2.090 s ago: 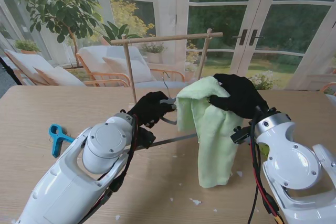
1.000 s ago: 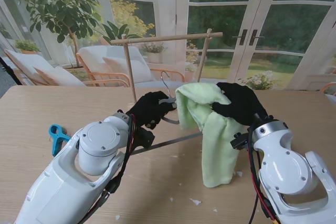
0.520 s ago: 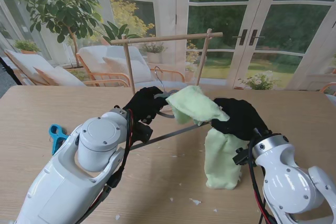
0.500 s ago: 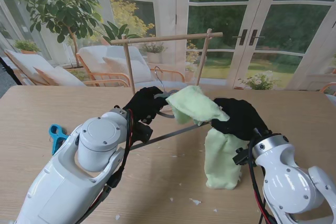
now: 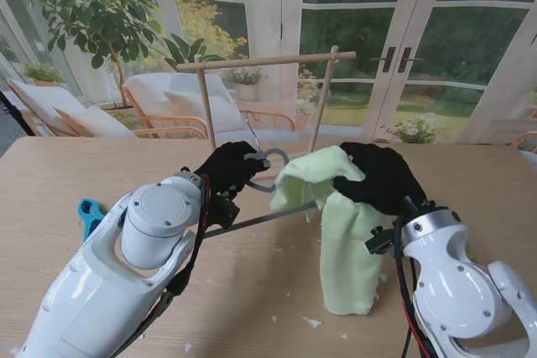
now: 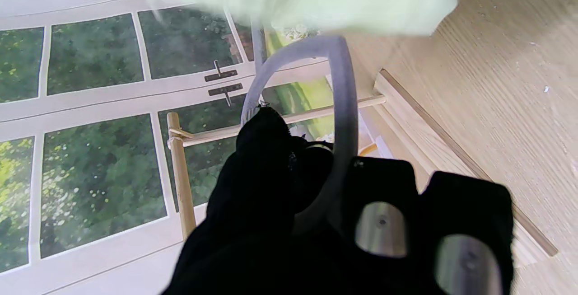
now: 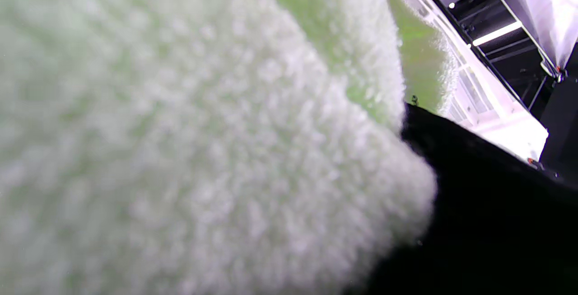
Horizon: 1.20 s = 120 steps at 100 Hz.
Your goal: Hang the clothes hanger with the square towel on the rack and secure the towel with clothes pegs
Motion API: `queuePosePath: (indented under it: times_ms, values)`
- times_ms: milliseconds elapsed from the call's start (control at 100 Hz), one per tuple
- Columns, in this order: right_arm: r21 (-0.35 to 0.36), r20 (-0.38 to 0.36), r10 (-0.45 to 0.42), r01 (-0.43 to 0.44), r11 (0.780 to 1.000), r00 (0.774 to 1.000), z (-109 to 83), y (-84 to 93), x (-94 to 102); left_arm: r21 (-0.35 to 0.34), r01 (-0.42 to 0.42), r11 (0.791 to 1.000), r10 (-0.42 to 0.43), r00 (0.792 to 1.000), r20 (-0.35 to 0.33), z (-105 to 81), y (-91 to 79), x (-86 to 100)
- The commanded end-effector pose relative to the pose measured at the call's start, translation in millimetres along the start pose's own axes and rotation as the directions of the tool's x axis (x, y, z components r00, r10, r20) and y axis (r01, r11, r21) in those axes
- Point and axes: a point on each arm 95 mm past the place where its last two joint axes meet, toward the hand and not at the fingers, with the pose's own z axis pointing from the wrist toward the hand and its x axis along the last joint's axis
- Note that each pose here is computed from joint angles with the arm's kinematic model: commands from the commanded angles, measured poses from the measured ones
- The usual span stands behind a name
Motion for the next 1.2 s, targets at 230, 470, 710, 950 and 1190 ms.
queuePosePath:
  times_ms: [230,470,710,950,1190]
  values:
    - [0.055,0.019,-0.033,0.032,0.998,0.999,11.0,-5.0,-0.4,-0.030,0.052,0.998,-0.053,0.999,-0.009,-4.5,4.4,1.3]
    - [0.117,0.037,-0.092,0.088,0.989,0.995,11.7,-28.5,-8.3,-0.005,0.086,0.996,-0.086,0.996,-0.038,-11.9,0.0,9.8]
    - [0.159,0.030,-0.123,0.117,0.980,0.992,17.5,-45.7,-6.4,-0.011,0.100,0.995,-0.100,0.993,-0.067,-16.4,4.6,17.5]
    - [0.208,-0.025,-0.125,0.127,0.970,0.992,23.1,-59.6,3.3,-0.018,0.085,0.996,-0.086,0.992,-0.094,-15.8,11.6,26.4]
    - [0.243,-0.046,-0.091,0.100,0.965,0.995,26.1,-72.3,4.2,-0.028,0.098,0.995,-0.101,0.988,-0.114,-18.8,14.2,32.5]
